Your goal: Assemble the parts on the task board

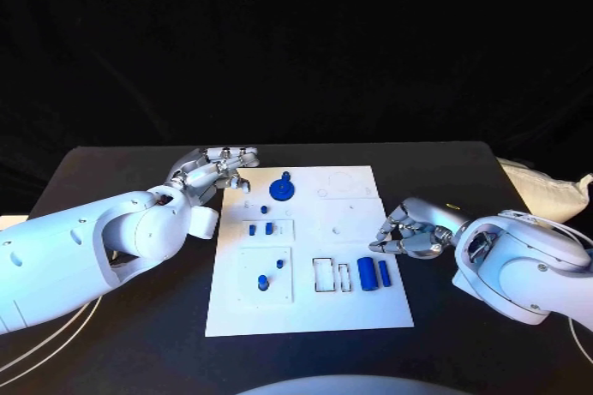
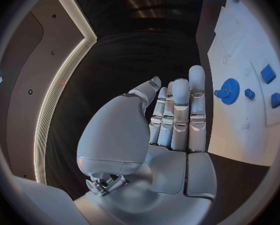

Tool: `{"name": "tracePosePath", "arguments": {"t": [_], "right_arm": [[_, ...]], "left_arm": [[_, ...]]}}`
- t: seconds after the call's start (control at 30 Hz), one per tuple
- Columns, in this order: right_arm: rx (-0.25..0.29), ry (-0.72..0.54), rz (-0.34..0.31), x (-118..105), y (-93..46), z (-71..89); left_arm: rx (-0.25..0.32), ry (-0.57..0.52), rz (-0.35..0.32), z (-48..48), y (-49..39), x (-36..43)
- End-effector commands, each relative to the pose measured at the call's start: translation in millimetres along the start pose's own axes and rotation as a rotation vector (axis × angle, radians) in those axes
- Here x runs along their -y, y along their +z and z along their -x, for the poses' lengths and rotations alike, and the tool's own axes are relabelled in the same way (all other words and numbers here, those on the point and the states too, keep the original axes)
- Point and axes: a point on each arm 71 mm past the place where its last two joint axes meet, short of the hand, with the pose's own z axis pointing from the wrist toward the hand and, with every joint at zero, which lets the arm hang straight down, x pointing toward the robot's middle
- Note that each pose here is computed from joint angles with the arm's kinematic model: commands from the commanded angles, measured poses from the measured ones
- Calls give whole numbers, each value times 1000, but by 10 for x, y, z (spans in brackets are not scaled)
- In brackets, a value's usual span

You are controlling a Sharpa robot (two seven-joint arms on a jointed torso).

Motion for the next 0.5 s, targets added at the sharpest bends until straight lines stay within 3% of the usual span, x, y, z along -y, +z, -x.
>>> {"name": "tracePosePath", "arguments": {"t": [0.03,0.5], "right_arm": [[-42,-112,-64,31,-14,-58],[-96,-157,-58,-40,23,-247]], "left_arm": [[-23,-7,-2,-29,0,-12],[-20,-9,4,-17,-11,-47]]}}
